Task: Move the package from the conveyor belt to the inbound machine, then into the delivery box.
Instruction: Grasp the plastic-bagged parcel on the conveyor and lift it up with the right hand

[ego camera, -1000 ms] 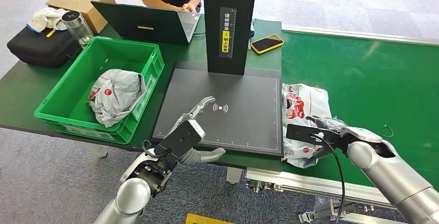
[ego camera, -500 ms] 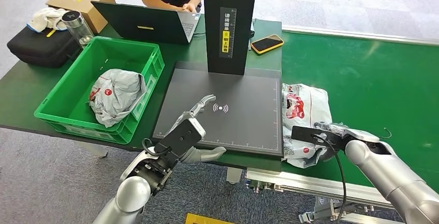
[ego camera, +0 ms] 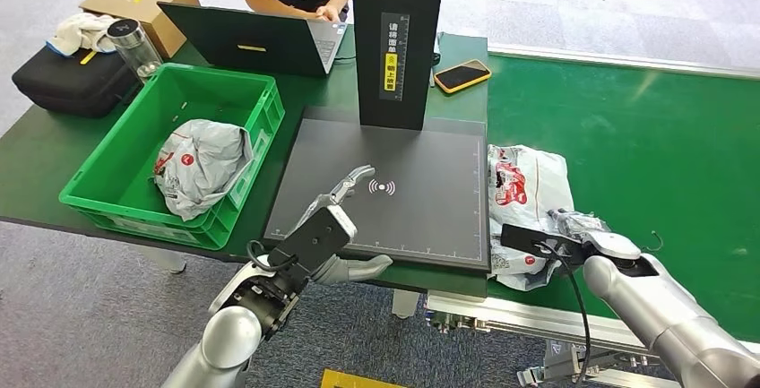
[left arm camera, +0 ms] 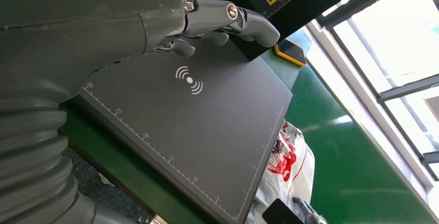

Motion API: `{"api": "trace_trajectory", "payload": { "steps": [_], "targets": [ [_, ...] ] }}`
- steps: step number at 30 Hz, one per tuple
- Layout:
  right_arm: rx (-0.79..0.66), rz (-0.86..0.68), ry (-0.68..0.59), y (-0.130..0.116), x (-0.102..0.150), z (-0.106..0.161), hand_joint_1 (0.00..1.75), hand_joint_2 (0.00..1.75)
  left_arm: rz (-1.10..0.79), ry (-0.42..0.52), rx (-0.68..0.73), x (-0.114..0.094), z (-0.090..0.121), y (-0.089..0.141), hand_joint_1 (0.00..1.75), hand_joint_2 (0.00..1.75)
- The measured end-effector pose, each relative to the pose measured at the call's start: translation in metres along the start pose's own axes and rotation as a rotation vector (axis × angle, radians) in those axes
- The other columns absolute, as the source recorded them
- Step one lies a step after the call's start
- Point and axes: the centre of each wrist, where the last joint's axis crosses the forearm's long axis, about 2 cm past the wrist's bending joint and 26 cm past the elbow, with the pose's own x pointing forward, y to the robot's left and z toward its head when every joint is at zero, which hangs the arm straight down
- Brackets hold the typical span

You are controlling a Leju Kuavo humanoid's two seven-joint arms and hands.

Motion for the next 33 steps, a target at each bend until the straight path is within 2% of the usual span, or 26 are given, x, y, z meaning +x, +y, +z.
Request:
{"api": "trace_trajectory", "payload": {
  "steps": [18, 22, 33],
  "targets": [
    [-0.031, 0.011, -0.049, 0.03, 0.016, -0.002, 0.0, 1.75, 0.008, -0.002, 0.004, 0.001, -0.001, -0.002, 0.0, 1.75],
    [-0.08, 0.024, -0.066, 0.037, 0.024, -0.002, 1.75, 1.75, 0.013, -0.002, 0.007, 0.001, 0.0, -0.002, 0.0, 1.75],
    [-0.12, -0.005, -0.076, 0.047, 0.031, 0.0, 1.75, 1.75, 0.022, -0.007, 0.008, 0.001, 0.0, -0.002, 0.0, 1.75]
  ]
}}
